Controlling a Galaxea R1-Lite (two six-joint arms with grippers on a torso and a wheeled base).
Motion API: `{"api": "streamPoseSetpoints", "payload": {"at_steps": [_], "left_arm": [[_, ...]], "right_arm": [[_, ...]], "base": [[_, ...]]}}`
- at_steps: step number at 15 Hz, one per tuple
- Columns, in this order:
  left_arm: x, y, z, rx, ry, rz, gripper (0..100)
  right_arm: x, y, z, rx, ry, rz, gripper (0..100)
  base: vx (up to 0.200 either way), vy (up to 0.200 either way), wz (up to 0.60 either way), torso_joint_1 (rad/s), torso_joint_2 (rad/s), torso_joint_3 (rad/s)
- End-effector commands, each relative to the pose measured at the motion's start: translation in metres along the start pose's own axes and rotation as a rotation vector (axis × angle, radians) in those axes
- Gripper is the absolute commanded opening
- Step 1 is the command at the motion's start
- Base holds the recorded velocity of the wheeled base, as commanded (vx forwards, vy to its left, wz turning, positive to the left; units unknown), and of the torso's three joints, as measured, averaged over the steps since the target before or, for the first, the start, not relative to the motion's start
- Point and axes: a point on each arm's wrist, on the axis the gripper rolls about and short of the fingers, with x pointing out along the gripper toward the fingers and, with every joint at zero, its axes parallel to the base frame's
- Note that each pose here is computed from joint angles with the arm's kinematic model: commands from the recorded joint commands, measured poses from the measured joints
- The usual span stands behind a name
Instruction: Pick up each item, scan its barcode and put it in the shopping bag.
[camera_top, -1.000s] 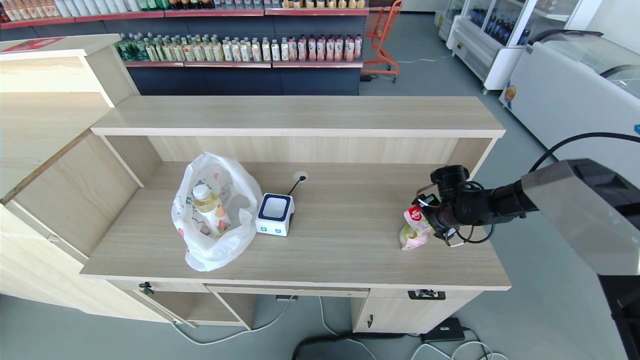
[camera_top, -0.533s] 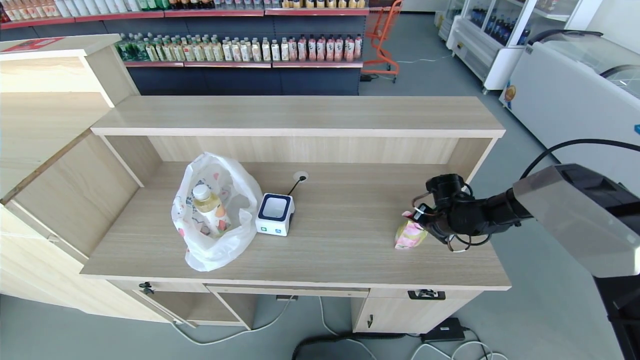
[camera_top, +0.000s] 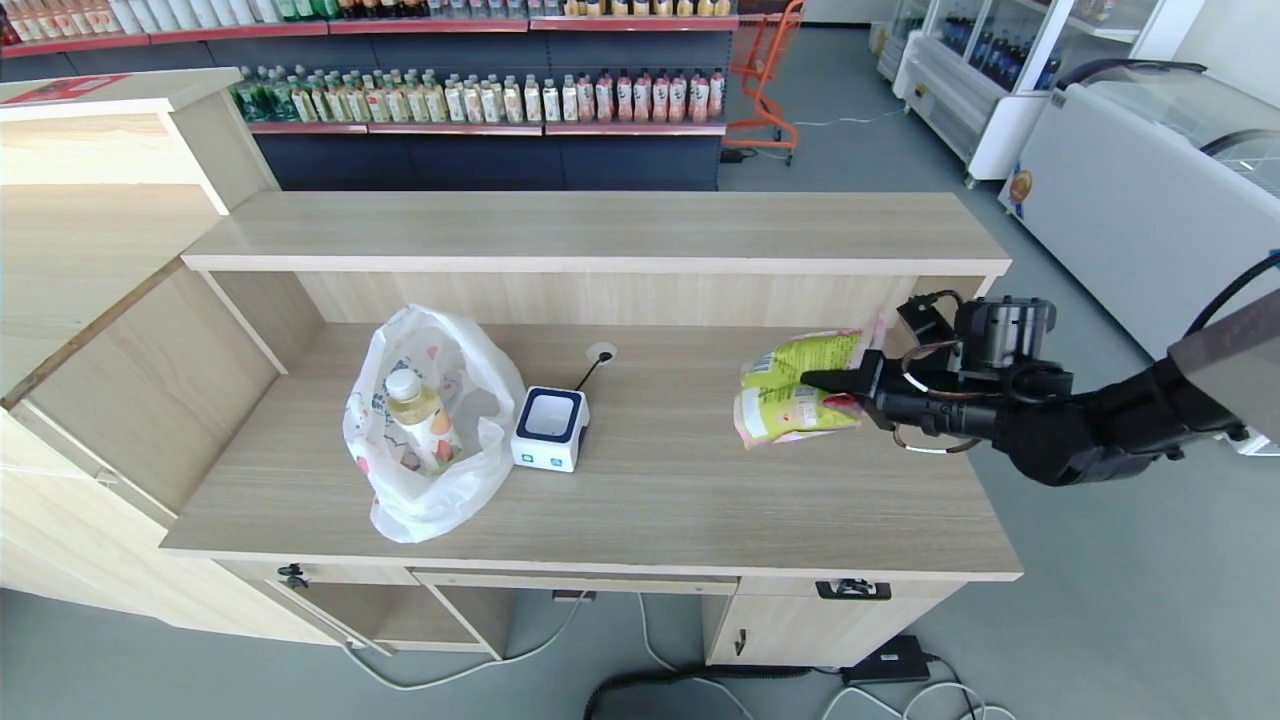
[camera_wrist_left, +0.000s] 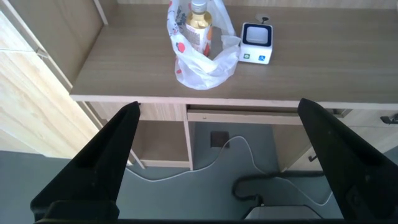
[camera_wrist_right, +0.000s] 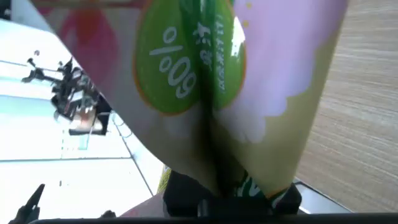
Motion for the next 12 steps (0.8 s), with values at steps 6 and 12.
{"api": "streamPoseSetpoints", "payload": {"at_steps": [6, 12], "left_arm": [[0.0, 0.0, 0.0, 0.0, -0.001, 0.0, 100], [0.0, 0.0, 0.0, 0.0, -0.001, 0.0, 100]], "right_arm": [[-0.09, 0.057, -0.024, -0.222, 0.184, 0.499, 0], [-0.105, 0.078, -0.043, -0.315, 0.302, 0.736, 0]], "base": [[0.0, 0.0, 0.0, 0.0, 0.0, 0.0], [0.0, 0.0, 0.0, 0.0, 0.0, 0.0]]}}
